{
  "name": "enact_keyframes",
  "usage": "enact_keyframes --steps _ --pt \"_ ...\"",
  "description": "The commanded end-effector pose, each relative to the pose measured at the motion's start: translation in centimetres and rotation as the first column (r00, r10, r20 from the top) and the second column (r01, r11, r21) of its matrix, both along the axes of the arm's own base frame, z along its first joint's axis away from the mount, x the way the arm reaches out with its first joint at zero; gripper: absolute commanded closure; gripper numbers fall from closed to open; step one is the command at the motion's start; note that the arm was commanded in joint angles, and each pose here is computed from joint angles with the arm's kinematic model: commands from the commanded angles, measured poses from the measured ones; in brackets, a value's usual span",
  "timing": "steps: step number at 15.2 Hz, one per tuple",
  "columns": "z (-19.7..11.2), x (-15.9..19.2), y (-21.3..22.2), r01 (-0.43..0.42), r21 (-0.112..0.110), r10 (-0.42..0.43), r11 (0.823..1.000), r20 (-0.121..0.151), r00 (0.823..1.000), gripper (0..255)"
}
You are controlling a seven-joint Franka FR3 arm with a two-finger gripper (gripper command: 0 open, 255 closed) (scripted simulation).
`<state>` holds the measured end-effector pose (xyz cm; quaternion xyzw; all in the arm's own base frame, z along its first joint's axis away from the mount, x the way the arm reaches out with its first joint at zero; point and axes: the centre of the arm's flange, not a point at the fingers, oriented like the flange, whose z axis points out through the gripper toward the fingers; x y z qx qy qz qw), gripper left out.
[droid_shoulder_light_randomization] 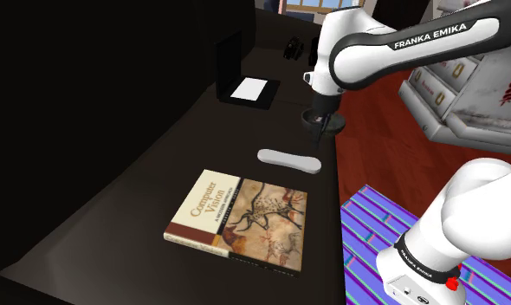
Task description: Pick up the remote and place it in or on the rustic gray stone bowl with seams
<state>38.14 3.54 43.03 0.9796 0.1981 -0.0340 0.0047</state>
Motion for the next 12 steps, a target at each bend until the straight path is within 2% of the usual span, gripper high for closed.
enact_keyframes --steps 1,6,12 --pt "-1.6 1.5 1.0 -0.058 0.004 0.058 0.998 0.021 0.998 0" --pt "-5.9 4.9 3.8 -0.198 0.008 0.197 0.980 0.066 0.978 0" --pt "-8.6 5.0 3.8 -0.203 0.008 0.202 0.979 0.068 0.977 0"
